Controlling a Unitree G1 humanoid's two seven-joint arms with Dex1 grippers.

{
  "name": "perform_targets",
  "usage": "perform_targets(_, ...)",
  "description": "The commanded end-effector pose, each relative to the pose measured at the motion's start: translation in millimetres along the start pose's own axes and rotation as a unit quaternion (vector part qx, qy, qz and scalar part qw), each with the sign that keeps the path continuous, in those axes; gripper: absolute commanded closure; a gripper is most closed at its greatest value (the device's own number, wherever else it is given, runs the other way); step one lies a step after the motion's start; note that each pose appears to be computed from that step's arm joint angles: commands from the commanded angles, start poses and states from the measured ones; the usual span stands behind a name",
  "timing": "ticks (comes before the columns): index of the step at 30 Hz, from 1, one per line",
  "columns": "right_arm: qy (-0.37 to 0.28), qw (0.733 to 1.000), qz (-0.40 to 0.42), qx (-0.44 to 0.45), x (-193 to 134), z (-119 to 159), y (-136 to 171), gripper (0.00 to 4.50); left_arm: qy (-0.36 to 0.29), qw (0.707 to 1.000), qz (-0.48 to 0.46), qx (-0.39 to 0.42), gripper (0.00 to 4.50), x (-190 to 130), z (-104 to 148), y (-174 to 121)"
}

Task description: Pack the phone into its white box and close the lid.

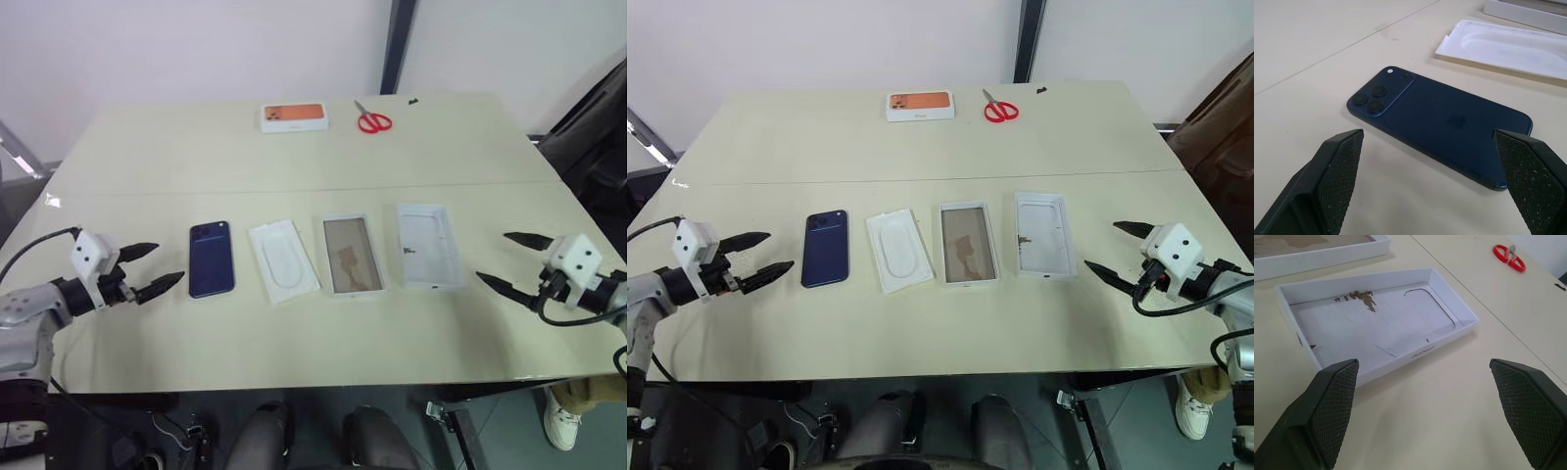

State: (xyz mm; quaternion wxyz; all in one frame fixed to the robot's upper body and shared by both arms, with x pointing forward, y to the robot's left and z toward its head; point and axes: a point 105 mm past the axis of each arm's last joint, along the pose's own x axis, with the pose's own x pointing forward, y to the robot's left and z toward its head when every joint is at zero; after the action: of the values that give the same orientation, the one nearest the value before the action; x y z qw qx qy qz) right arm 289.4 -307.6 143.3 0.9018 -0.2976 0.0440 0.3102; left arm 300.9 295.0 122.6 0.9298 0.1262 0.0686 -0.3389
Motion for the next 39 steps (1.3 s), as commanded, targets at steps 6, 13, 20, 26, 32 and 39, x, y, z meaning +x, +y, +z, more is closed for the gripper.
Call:
perform_targets(6,-0.030,0.998,-0.026,-0.042,7.9,22.7,-13.3,0.01,0.003,0.999,-0.021,-0.030,0.06,10.1,17.2,-6.3)
perform_targets(13,-0.064,0.995,0.005,-0.072,27.7,51.7,-4.3,0.01,-0.011,0.991,-0.030,-0.127,0.06,30.8,30.9,-18.4)
perform_targets(20,-0.115,0.985,0.081,-0.095,61.7,81.6,37.3,0.01,-0.005,0.989,-0.031,-0.147,0.06,69.7,35.3,-57.6)
perform_targets(26,-0.147,0.973,0.142,-0.111,83.4,102.9,70.9,0.01,0.044,0.985,-0.006,-0.168,0.06,91.5,19.0,-71.4)
perform_targets(32,-0.148,0.973,0.149,-0.101,88.6,101.4,73.0,0.01,0.088,0.969,-0.031,-0.227,0.06,101.7,18.0,-94.4)
perform_targets(39,-0.147,0.973,0.149,-0.094,88.7,98.2,75.2,0.01,0.087,0.934,-0.043,-0.343,0.06,110.1,27.0,-102.8)
